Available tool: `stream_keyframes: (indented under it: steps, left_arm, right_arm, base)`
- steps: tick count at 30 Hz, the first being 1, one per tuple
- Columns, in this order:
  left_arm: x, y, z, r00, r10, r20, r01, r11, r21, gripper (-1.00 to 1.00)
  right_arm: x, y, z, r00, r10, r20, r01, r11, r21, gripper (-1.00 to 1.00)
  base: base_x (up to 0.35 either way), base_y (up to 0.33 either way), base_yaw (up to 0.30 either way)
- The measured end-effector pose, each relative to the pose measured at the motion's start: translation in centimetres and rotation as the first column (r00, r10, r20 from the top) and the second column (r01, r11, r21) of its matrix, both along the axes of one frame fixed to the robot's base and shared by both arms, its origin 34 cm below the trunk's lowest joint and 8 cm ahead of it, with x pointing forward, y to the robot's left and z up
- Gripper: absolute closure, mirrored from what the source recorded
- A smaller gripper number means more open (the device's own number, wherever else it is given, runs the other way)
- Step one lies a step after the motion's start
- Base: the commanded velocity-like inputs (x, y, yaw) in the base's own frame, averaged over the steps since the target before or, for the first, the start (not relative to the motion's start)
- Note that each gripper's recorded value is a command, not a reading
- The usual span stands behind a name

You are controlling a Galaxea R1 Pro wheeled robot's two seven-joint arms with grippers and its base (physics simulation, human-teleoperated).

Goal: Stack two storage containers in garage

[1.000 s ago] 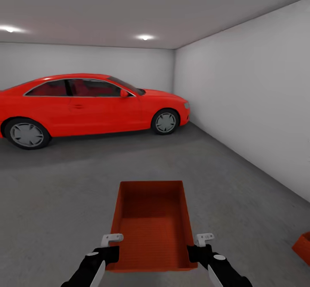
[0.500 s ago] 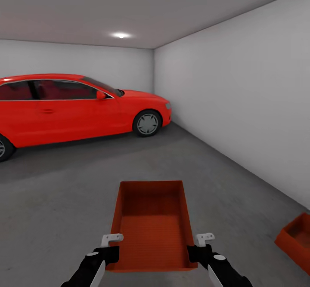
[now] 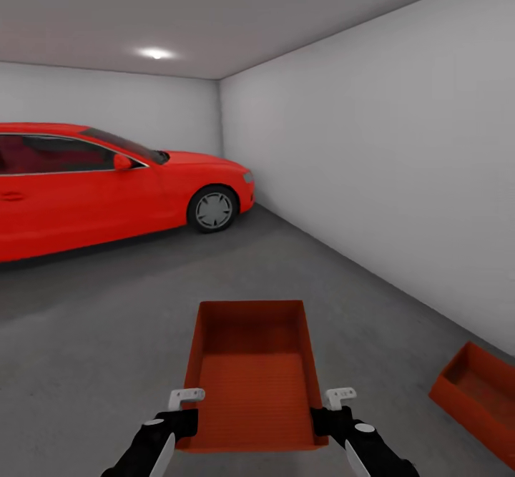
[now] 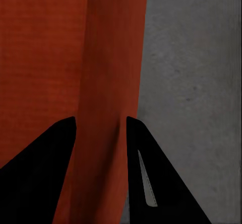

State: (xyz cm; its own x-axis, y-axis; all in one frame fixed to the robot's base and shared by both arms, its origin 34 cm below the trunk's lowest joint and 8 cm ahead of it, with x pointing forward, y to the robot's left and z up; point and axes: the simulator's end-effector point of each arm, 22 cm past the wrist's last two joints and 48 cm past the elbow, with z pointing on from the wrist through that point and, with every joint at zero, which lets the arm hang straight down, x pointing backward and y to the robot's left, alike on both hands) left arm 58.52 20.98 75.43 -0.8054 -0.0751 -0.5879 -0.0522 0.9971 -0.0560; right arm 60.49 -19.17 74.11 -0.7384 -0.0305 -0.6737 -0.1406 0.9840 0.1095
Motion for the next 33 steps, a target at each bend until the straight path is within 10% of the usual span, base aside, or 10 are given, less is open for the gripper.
stream_keyframes:
  steps: [33]
  left_arm:
    - [0.02, 0.01, 0.01, 1.0, 0.0, 0.0, 0.0, 1.0, 0.0, 1.0]
  right_arm:
    - [0.03, 0.01, 0.02, 1.0, 0.0, 0.0, 0.0, 1.0, 0.0, 1.0]
  base:
    - [0.252, -0.016, -0.278]
